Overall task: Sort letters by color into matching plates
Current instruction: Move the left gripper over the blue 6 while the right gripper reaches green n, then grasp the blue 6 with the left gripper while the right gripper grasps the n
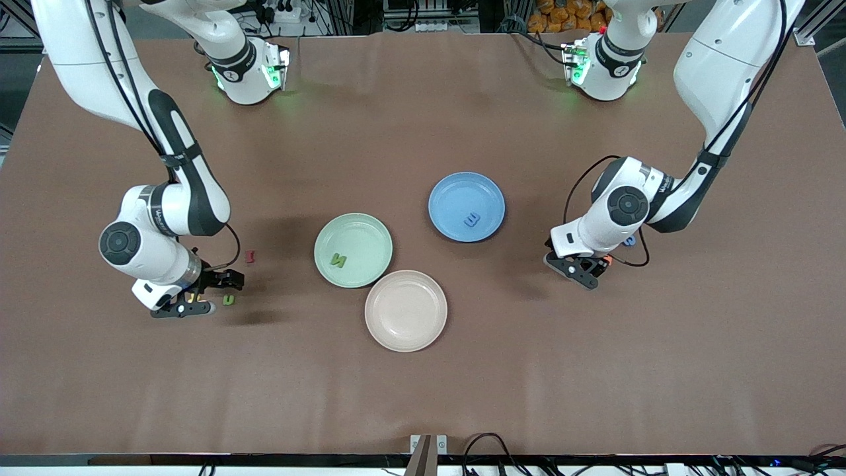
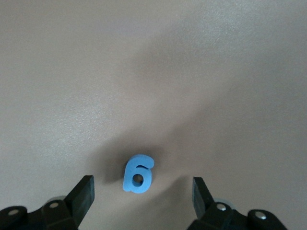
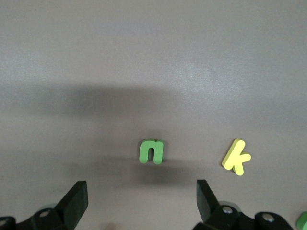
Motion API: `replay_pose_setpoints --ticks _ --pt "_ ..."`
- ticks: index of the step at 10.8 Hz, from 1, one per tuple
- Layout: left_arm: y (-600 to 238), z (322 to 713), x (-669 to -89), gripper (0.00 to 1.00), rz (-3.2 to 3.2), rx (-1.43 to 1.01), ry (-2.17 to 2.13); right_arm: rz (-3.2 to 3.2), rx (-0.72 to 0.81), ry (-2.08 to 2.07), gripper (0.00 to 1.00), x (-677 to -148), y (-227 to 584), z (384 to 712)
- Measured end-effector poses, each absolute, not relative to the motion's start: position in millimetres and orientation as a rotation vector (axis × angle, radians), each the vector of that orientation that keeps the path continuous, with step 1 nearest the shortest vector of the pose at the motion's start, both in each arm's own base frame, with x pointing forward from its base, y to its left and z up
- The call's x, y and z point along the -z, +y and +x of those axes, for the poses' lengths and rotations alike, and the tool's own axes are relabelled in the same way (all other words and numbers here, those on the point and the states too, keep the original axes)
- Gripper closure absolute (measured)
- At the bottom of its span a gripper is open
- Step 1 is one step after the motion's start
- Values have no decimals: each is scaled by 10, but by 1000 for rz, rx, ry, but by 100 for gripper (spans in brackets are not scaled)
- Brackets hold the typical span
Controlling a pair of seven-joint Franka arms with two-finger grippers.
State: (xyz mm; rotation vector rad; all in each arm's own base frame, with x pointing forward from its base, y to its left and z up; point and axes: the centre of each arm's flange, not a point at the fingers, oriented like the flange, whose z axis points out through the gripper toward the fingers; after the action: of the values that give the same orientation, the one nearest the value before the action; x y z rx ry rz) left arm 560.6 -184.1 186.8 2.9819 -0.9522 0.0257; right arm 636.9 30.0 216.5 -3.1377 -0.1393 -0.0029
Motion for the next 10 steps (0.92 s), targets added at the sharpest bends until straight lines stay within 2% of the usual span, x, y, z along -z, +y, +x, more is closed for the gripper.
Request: replay_pose_setpoints --ticks 2,3,6,10 --pt "-1842 5600 -1842 12 2980 -20 -951 -3140 12 -142 0 -2072 302 6392" --pt "-1842 5599 -1837 23 2979 -19 -951 -3141 26 -142 0 -2015 301 6401" --pt "-1834 5600 -1833 26 2981 -20 -958 -3144 31 -144 0 -1856 298 6397" --pt "-1795 5606 -1807 34 2984 -16 -964 -3149 44 -137 0 -1783 238 6404"
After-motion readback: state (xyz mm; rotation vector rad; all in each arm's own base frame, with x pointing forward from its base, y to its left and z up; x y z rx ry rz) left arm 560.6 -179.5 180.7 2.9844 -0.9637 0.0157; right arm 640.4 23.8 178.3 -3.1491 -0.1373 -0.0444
